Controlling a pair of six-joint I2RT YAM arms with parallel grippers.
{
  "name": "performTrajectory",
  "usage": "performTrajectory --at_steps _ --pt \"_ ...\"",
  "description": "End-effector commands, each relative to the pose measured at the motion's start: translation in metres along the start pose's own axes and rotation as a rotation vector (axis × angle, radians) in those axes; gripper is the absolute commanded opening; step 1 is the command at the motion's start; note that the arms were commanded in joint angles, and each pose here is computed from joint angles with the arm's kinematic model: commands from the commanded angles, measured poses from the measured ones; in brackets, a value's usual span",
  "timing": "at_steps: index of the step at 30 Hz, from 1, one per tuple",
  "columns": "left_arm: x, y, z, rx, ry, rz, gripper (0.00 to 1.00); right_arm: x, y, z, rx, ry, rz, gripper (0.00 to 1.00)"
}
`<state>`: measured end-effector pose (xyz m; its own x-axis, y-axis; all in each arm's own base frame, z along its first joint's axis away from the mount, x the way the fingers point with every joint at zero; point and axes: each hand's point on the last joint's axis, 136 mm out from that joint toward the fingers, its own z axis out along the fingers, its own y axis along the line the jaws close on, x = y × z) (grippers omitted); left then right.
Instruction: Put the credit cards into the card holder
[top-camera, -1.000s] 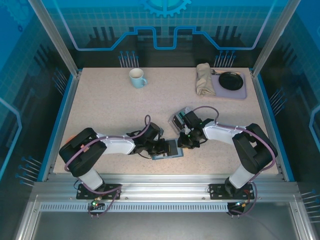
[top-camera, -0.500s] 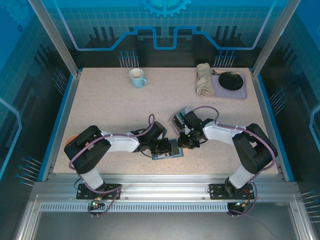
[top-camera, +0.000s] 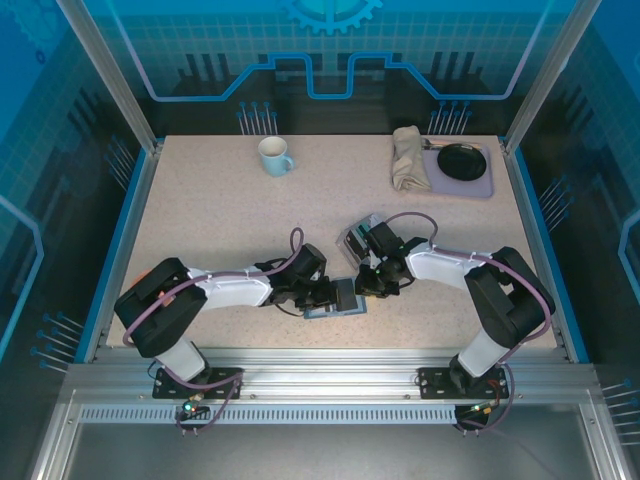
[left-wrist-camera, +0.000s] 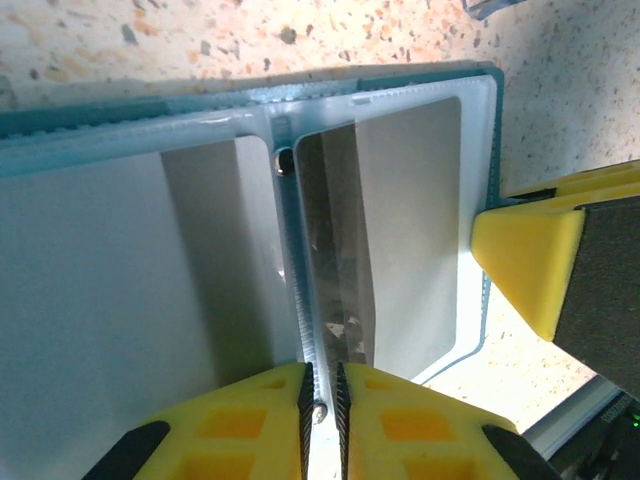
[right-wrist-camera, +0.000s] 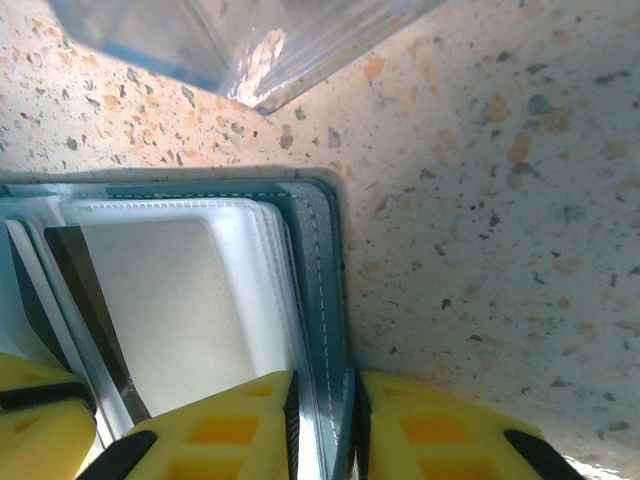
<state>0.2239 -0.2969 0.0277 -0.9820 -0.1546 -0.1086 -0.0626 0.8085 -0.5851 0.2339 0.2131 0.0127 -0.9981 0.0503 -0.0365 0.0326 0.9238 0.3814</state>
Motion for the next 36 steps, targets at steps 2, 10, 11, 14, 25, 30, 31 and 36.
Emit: performTrajectory --at_steps 2,10,11,14,25,30,31,36 --pt "-0.004 0.001 0.002 -0.049 -0.001 0.019 0.17 0.014 -0.018 0.011 0.07 0.037 0.017 0.22" --pt "-0.004 0.005 0.009 -0.097 0.015 0.024 0.13 0.016 -0.019 0.013 0.073 0.043 0.013 0.22" --pt "-0.003 0.007 0.011 -0.109 0.017 0.023 0.13 0.016 -0.019 0.013 0.073 0.044 0.013 0.22" --pt "-0.001 0.008 0.015 -0.125 0.028 0.031 0.13 0.017 -0.02 0.014 0.075 0.048 0.013 0.22" --pt "0.004 0.004 0.023 -0.132 0.05 0.05 0.12 0.017 -0.02 0.014 0.073 0.045 0.017 0.22" --pt "0.004 0.014 0.01 -0.173 0.017 0.048 0.12 0.014 -0.021 0.012 0.091 0.033 0.019 0.22" --pt "0.003 0.016 0.006 -0.182 0.006 0.047 0.13 0.014 -0.023 0.011 0.103 0.028 0.019 0.22" --pt "0.005 0.03 -0.004 -0.233 -0.014 0.045 0.14 0.011 -0.03 0.003 0.149 -0.001 0.019 0.23"
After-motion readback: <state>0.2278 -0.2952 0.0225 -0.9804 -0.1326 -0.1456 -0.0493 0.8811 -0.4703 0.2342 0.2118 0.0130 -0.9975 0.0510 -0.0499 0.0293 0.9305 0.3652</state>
